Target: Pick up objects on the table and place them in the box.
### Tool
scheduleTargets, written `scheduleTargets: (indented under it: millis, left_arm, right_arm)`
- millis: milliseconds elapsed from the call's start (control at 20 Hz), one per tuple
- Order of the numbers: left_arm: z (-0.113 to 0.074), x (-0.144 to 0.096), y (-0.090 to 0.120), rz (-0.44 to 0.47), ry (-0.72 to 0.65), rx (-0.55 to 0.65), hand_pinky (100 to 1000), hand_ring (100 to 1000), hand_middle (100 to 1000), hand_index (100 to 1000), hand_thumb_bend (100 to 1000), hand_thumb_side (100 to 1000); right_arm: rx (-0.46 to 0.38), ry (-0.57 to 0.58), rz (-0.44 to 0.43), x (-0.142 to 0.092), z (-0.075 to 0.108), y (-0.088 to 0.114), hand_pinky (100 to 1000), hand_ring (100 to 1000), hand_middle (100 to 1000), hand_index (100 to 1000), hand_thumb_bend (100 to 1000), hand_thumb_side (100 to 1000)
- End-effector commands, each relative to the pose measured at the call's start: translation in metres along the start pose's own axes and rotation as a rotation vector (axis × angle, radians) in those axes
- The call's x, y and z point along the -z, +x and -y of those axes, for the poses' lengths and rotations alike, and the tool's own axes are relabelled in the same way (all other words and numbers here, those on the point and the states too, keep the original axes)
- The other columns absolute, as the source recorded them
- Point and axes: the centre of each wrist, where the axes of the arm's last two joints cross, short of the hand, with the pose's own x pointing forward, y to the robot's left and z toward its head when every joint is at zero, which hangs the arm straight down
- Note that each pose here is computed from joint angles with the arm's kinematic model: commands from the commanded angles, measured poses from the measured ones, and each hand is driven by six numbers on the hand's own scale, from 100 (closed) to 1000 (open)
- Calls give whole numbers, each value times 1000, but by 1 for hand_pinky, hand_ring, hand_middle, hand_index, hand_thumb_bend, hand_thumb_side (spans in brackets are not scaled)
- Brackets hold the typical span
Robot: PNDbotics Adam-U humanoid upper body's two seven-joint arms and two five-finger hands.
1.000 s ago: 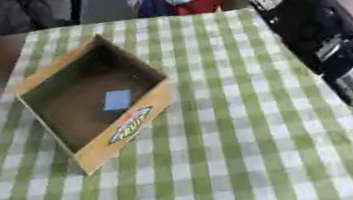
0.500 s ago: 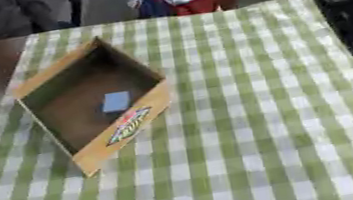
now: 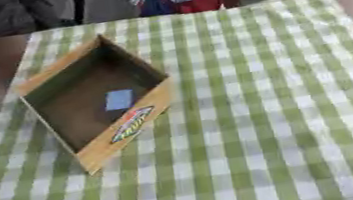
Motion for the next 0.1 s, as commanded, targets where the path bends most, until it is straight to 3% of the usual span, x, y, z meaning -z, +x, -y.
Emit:
scheduleTargets:
  millis: [50, 100]
  left_arm:
    - [-5, 5, 6, 32, 8, 18, 650, 554, 655, 717, 100, 659]
    - [-5, 4, 6, 31, 10, 19, 651, 554, 655, 717, 100, 660]
  right_arm:
    - [25, -37, 58, 2, 5, 18, 741, 1000, 950, 879, 100, 361]
    - [33, -49, 60, -1, 4, 20, 741, 1000, 950, 878, 100, 414]
